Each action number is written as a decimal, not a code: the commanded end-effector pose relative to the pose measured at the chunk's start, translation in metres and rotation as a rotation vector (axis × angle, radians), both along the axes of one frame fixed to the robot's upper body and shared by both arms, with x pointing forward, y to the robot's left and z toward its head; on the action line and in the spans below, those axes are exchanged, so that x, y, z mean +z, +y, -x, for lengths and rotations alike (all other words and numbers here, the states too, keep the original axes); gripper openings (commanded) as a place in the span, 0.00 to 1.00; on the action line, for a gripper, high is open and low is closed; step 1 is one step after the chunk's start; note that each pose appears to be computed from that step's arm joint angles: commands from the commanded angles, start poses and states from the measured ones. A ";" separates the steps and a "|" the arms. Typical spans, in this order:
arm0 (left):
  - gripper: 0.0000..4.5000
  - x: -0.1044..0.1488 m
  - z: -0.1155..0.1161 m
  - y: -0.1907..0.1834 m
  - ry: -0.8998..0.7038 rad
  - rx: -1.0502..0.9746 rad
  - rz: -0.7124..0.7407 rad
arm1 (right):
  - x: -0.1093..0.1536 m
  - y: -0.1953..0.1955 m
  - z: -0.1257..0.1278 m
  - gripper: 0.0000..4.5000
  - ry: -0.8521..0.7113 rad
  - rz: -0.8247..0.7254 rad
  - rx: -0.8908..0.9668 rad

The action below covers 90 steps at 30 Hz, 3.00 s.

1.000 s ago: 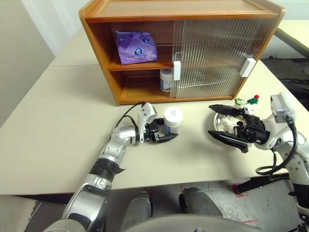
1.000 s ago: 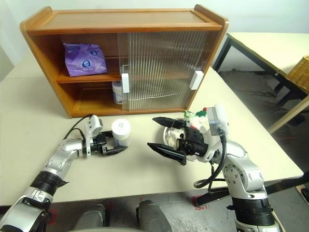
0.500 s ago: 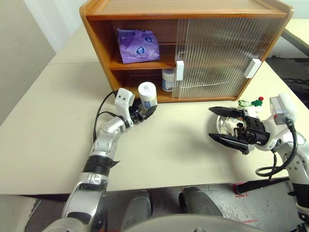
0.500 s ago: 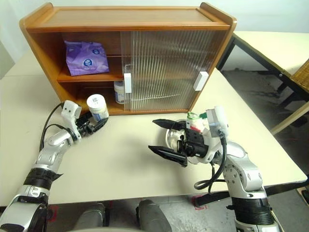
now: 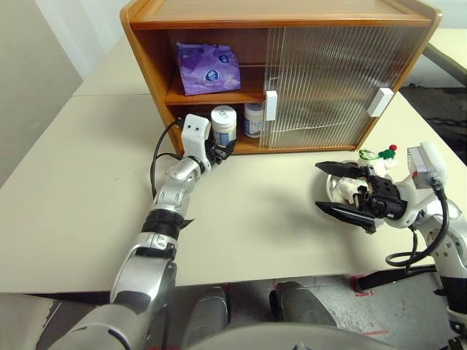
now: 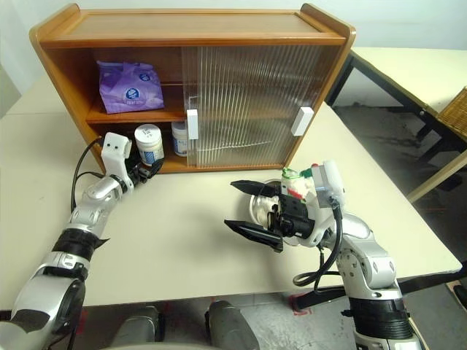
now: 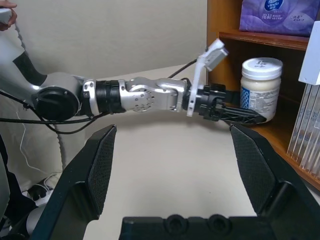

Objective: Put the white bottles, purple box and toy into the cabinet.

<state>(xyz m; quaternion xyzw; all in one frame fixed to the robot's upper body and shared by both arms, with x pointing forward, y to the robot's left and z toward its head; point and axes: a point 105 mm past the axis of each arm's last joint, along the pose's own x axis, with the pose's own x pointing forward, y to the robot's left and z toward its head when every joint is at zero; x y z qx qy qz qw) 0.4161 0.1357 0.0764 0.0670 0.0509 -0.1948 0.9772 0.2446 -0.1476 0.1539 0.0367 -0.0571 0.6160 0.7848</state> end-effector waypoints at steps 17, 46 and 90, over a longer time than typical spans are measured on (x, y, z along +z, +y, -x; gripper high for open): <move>0.70 -0.003 -0.030 -0.002 0.085 0.183 0.100 | 0.005 0.006 0.000 1.00 -0.010 0.011 -0.012; 1.00 -0.018 0.005 0.003 0.061 0.160 0.016 | 0.006 0.003 -0.001 1.00 -0.013 0.020 -0.009; 0.01 0.096 0.013 -0.137 -0.391 -0.390 -0.200 | -0.001 0.005 -0.005 1.00 -0.028 0.008 -0.031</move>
